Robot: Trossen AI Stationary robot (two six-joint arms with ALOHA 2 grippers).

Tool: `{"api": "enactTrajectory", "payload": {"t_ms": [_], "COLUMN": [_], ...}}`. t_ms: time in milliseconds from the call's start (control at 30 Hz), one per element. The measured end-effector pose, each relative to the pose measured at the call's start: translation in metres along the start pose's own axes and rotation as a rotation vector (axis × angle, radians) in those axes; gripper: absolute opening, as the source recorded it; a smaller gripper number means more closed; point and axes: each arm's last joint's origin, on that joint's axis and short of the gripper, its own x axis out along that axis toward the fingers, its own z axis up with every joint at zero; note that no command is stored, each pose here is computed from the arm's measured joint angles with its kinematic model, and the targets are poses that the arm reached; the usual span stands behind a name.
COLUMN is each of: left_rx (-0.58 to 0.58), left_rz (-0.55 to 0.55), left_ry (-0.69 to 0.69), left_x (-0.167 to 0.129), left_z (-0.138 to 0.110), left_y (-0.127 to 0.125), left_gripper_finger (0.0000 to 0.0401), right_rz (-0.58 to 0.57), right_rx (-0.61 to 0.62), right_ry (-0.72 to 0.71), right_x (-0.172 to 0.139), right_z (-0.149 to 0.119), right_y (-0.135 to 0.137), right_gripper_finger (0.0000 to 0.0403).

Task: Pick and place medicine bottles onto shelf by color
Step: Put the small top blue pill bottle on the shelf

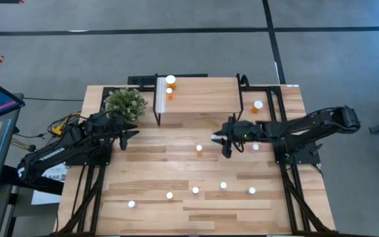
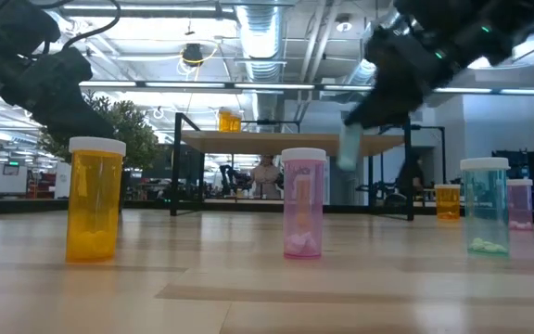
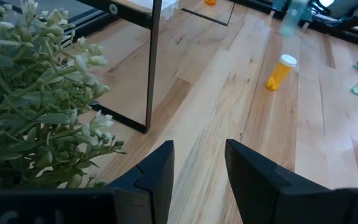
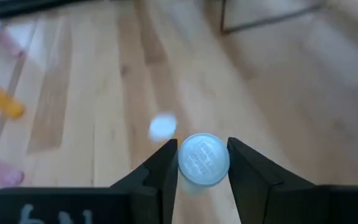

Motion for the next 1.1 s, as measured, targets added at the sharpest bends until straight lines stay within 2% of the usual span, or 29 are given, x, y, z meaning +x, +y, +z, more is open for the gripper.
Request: {"api": "enactTrajectory", "payload": {"t_ms": [300, 667, 867, 1100], "left_rx": [0.000, 0.000, 0.000, 0.000], "left_rz": [0.000, 0.000, 0.000, 0.000], "left_ry": [0.000, 0.000, 0.000, 0.000], "left_x": [0.000, 0.000, 0.000, 0.000], "left_z": [0.000, 0.000, 0.000, 0.000], "left_y": [0.000, 0.000, 0.000, 0.000], "left_gripper_finger": [0.0130, 0.0130, 0.0130, 0.0130], "right_rz": [-0.093, -0.162, -0.139, -0.142], "right_rx": [-0.096, -0.097, -0.095, -0.088], "right_ry": [-0.143, -0.278, -0.257, -0.129], "right_x": [-0.017, -0.035, -0.014, 0.024], "right_z": [0.088, 0.144, 0.164, 0.177], "right_y": [-0.041, -0.112, -0.146, -0.180], "right_gripper_finger": [0.0140, 0.0140, 0.0142, 0.0142]}}
